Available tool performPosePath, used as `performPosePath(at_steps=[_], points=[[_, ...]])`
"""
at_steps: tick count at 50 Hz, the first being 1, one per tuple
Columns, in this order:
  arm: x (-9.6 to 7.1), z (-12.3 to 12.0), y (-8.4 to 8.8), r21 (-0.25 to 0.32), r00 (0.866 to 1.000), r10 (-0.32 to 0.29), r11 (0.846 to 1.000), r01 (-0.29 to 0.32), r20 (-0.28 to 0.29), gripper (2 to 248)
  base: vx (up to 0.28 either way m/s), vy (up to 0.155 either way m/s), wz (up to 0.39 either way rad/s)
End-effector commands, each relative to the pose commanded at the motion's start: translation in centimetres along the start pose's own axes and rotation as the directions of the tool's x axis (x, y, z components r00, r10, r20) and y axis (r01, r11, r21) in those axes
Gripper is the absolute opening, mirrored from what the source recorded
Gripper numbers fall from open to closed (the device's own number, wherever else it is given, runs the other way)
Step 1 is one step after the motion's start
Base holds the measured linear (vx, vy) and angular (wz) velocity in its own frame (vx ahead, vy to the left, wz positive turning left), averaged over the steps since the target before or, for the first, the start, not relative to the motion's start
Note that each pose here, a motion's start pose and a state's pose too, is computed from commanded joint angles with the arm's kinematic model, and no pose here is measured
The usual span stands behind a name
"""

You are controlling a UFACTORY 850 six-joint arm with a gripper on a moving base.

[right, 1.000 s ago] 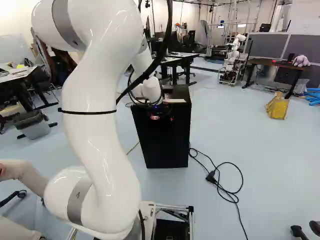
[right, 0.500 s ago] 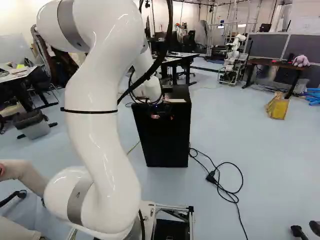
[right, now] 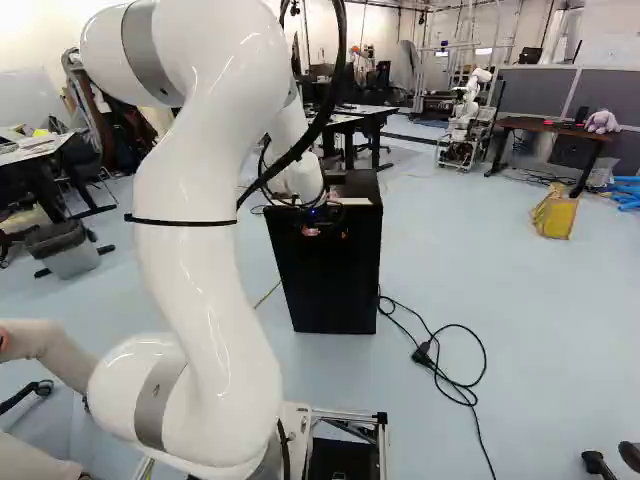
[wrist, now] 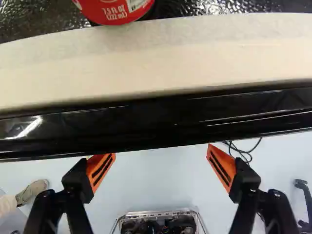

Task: Grab a drink from the fridge

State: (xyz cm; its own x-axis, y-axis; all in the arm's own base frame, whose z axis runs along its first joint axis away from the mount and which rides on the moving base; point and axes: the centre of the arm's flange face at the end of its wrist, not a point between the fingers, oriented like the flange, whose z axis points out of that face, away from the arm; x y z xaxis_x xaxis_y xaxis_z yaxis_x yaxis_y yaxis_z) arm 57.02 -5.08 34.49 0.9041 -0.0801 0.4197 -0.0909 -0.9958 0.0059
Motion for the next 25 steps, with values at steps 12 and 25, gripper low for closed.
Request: performPosePath(at_steps=[12,25], points=[[-1.2,-0.6,0.0,0.000,1.000,-0.001,1.000,0.001,0.011,247,0.000,0.000,0.000],[-3.1,-1.7,-0.3,0.003,1.000,-0.004,1.000,0.004,0.007,247,0.000,0.000,0.000]])
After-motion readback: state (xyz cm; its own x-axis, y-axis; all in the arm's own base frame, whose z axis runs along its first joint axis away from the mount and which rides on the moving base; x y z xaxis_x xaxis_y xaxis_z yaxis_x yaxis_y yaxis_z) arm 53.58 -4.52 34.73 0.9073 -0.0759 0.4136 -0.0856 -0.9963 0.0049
